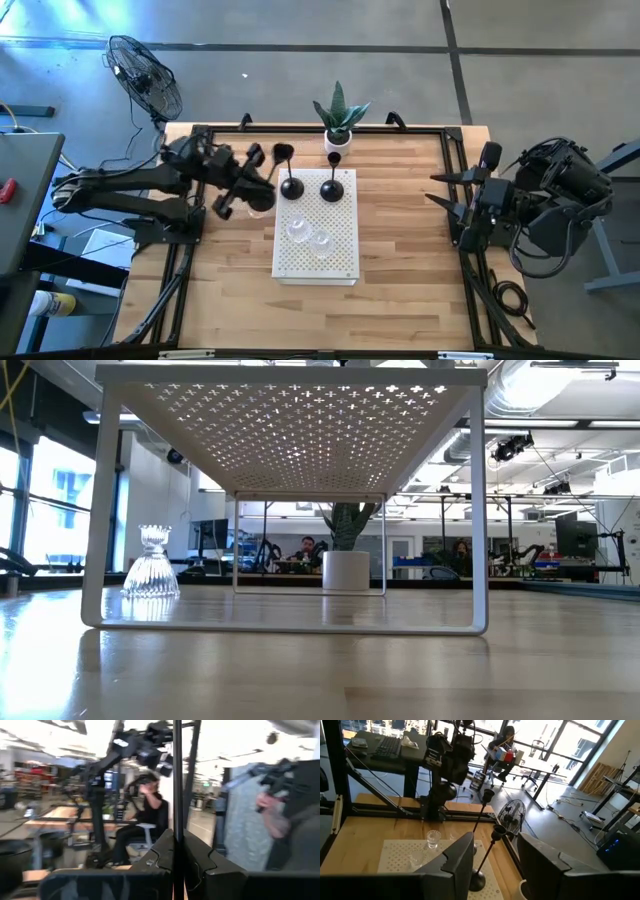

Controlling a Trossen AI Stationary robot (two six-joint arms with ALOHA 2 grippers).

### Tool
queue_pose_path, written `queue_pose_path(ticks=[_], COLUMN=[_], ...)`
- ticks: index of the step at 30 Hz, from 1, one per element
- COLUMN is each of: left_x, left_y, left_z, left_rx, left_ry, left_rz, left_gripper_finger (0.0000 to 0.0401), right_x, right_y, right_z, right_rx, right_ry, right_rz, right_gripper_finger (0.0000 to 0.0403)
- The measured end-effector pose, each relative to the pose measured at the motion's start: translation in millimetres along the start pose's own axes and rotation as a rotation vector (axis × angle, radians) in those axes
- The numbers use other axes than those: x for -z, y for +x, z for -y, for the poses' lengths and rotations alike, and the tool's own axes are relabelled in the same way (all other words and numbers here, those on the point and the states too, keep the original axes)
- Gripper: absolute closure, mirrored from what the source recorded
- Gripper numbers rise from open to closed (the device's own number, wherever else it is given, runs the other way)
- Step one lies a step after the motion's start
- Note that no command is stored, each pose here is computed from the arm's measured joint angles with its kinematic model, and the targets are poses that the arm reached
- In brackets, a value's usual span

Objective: Pick & Place candle stick holders
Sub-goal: Put the black candle holder on the shelf

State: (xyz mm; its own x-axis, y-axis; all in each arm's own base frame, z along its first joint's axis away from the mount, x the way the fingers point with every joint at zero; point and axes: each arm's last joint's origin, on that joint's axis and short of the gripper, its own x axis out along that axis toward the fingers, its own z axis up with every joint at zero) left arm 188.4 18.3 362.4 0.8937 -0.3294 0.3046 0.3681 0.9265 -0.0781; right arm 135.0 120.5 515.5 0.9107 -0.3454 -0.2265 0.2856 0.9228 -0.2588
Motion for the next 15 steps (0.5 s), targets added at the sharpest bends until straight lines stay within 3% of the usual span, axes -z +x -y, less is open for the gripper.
queue_pose_path(ticks=[8,15], left_x=[-23,-45], left_y=[-24,-30], left_z=[19,1], left_rx=[0.013,-0.225], left_ry=[0.07,0.095], left_rz=[0.034,-0.058], left_gripper_finger=[0.0391,0.0391], right_x=[0,0], right_y=[0,0], right_z=[0,1], right_rx=[0.007,0.023], right_ry=[0.002,0.002], right_rz=[0.002,0.008], right_gripper_finger=[0.0258,0.0258])
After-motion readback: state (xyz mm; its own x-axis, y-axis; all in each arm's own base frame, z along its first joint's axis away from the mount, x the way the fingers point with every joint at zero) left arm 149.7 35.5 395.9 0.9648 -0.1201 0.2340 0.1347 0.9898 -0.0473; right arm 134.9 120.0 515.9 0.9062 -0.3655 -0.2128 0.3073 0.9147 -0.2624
